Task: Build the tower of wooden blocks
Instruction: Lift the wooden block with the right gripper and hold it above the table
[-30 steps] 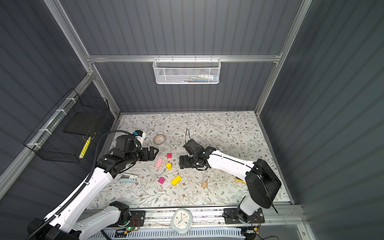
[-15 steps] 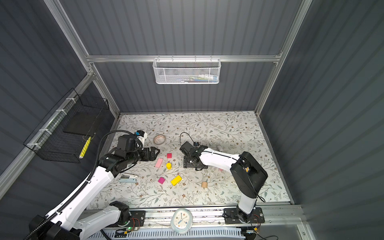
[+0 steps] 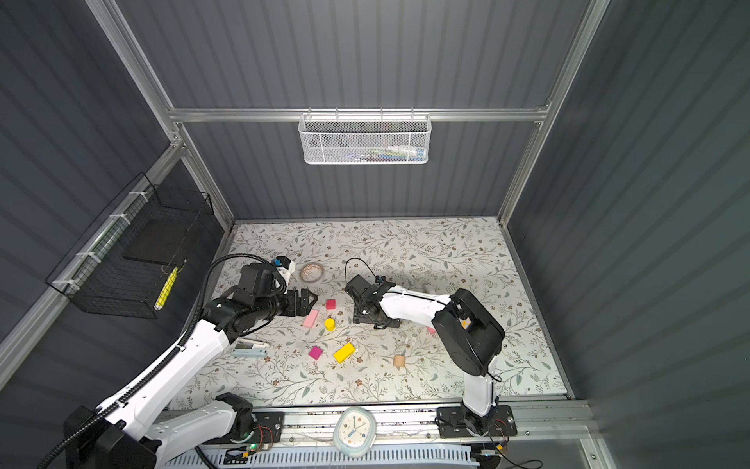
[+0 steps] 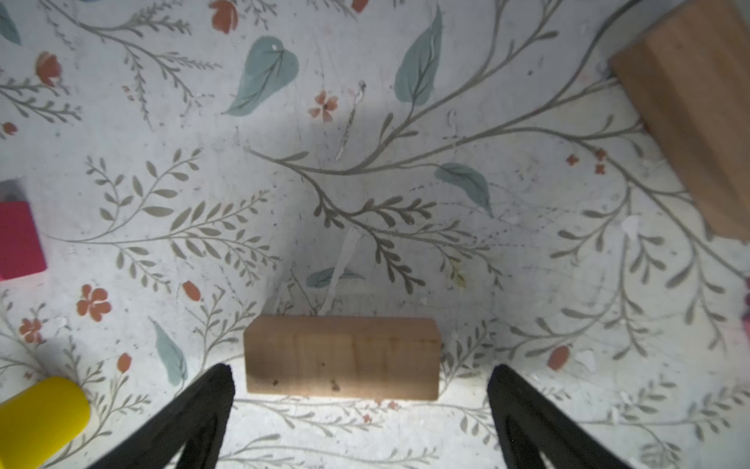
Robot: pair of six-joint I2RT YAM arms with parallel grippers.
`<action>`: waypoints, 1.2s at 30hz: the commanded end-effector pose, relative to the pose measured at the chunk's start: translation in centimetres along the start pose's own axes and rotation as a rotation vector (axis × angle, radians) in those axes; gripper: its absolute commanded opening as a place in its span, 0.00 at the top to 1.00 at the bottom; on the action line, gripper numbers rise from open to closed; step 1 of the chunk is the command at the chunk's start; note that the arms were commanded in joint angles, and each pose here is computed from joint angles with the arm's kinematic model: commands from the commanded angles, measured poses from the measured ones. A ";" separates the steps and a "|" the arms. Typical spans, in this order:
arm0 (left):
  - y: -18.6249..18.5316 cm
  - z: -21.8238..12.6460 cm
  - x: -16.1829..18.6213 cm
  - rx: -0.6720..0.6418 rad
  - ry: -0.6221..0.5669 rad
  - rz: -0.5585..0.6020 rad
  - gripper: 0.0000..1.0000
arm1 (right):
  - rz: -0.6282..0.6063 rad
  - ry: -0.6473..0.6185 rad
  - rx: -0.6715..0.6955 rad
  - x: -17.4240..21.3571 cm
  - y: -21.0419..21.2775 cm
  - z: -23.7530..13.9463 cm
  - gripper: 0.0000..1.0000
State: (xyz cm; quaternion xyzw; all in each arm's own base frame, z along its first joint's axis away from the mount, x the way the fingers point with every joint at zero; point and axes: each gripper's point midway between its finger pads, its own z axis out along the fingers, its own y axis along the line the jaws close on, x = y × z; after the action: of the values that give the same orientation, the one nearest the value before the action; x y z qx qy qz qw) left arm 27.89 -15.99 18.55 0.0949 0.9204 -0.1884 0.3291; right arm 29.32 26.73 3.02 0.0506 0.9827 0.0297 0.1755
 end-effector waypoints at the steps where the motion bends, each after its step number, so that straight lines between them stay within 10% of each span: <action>1: -0.4 -0.4 -1.2 -0.006 -0.025 0.011 0.08 | 0.029 -0.013 0.016 -0.2 0.1 0.1 0.01; 36: -1.6 0.5 -0.8 -0.003 0.015 0.047 0.08 | -0.102 0.002 -0.005 -2.1 1.5 1.6 0.24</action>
State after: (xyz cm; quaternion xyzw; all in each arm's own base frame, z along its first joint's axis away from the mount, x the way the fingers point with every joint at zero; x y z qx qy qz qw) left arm 27.93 -17.24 17.70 0.1125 0.9257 -0.1754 0.3156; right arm 30.98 28.27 2.47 0.0149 0.9836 0.0274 0.1776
